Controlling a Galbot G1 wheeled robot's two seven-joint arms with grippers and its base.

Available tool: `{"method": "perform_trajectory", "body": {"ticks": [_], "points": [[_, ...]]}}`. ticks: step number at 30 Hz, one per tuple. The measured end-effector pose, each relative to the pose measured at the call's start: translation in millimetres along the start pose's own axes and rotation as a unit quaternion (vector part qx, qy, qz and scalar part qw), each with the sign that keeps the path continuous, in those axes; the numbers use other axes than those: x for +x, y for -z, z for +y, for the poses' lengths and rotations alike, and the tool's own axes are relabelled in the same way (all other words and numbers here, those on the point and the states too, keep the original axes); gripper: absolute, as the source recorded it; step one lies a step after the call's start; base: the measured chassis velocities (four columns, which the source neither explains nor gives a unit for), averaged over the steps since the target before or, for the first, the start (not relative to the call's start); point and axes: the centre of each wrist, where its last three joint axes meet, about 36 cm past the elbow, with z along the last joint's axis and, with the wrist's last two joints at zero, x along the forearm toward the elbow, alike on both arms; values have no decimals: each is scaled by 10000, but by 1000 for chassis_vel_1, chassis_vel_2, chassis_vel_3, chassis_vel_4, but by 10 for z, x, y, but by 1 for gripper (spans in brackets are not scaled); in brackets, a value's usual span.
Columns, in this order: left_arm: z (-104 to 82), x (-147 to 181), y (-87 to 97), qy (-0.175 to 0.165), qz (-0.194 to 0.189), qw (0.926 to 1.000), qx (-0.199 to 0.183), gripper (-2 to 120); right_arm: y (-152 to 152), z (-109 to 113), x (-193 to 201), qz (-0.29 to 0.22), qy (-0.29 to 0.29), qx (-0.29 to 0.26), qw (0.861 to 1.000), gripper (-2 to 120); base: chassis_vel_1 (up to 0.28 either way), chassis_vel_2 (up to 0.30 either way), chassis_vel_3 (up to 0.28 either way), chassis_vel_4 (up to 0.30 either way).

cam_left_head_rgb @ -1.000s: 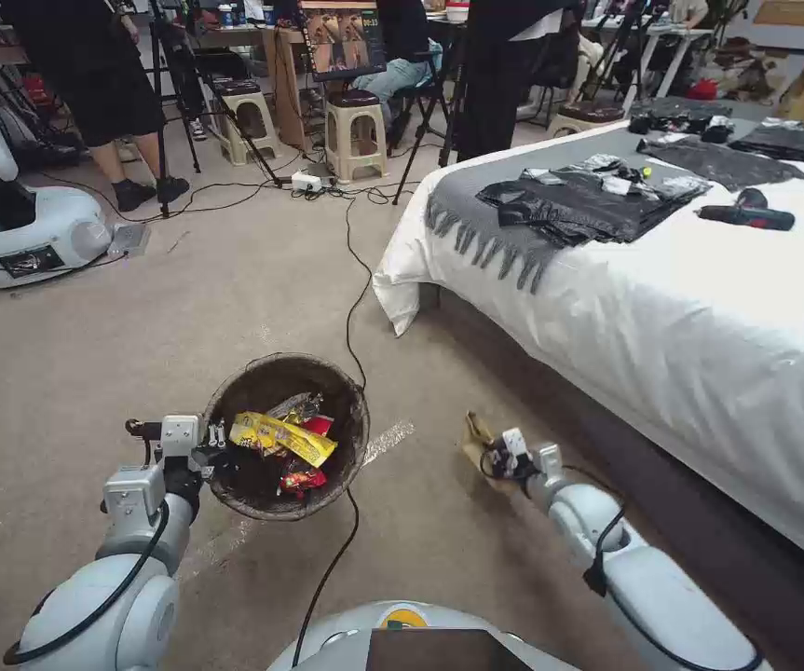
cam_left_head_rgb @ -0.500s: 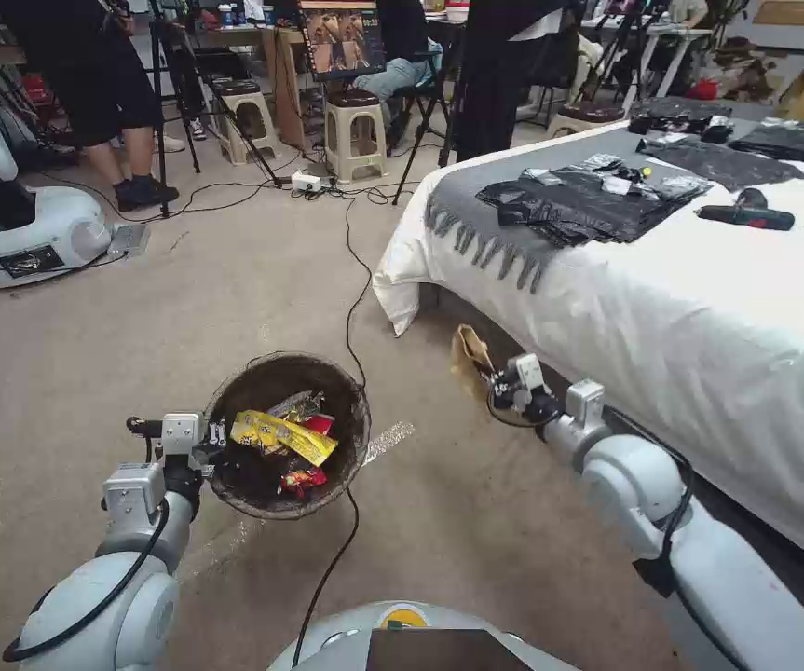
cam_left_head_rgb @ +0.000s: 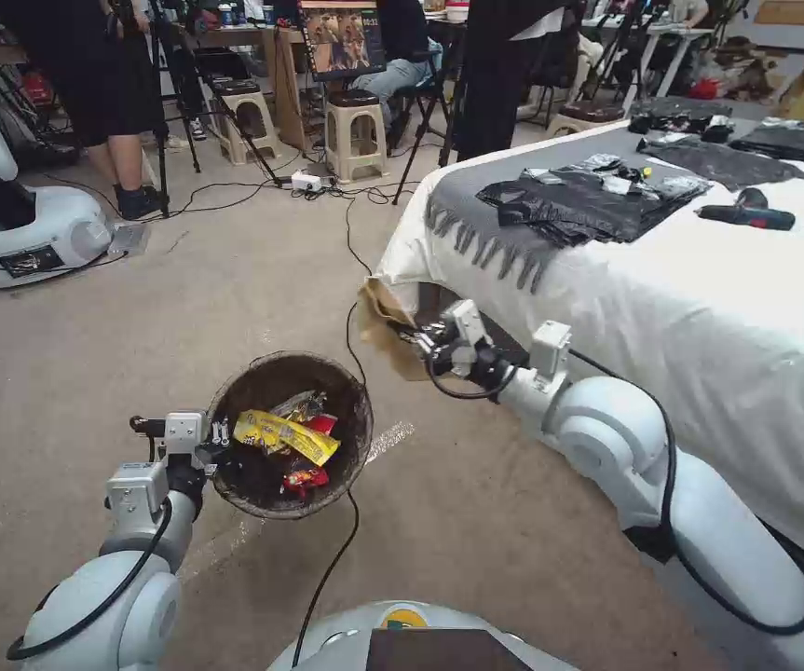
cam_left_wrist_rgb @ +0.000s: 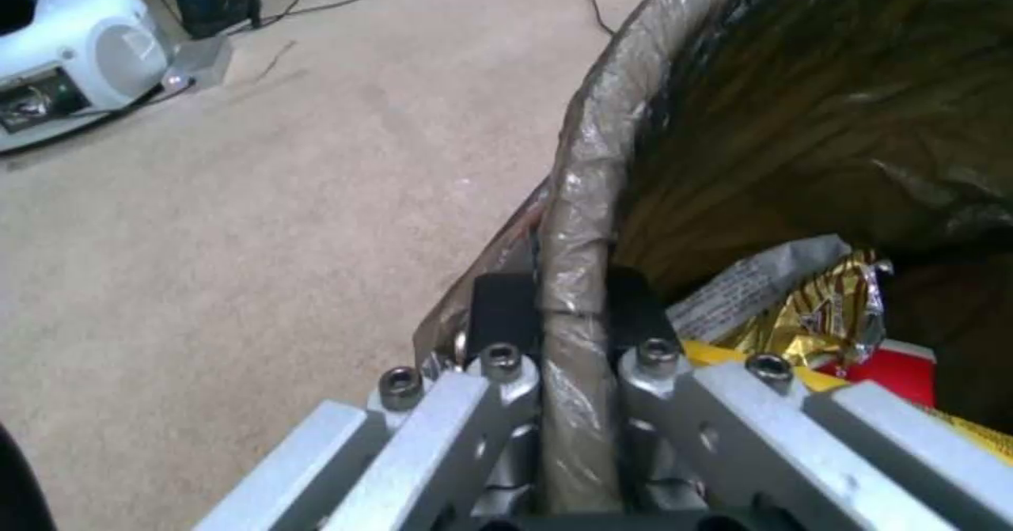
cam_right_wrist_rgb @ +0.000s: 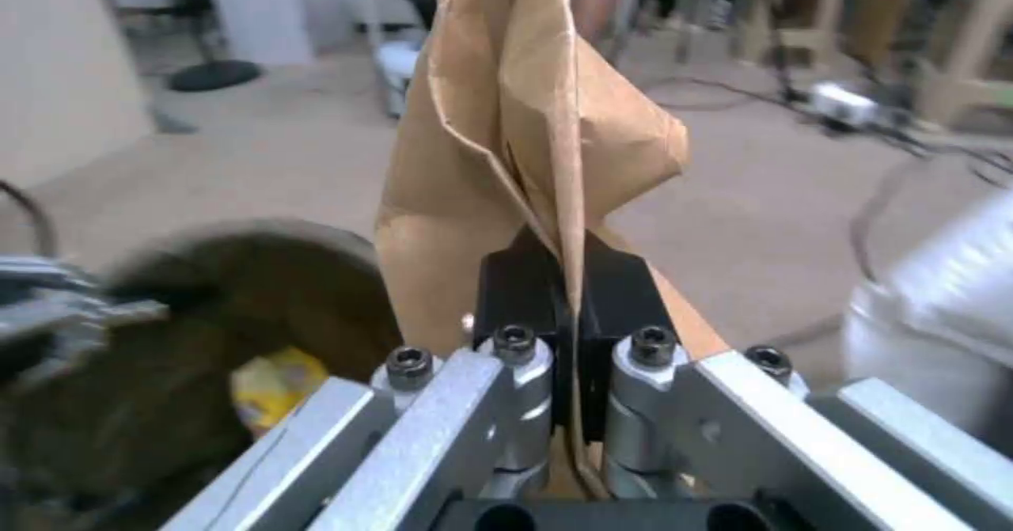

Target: Pick up the trash bin, then pick up the garbage from the floor and place it into the trash bin.

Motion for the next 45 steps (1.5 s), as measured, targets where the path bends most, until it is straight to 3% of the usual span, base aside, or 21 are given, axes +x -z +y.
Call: {"method": "perform_trajectory", "body": {"ticks": [9,16,34,36,45], "points": [[-3,-3,5,-1,-14,10000,5,3,200,243,-317,1,731,246,9970,0,0,0,0,0],[-4,-2,3,-3,-8,10000,10,3,150,463,-522,299,1163,315,9923,0,0,0,0,0],[-15,-5,6,0,-15,10000,46,3,-206,638,-775,884,1222,250,9882,-1,0,0,0,0],[-15,-7,8,-1,-21,10000,47,3,-223,652,-778,907,1219,262,9880,3,0,0,0,0],[-15,-17,24,-15,-51,10000,60,3,-299,684,-837,972,1087,299,9889,37,0,0,0,0]]}}
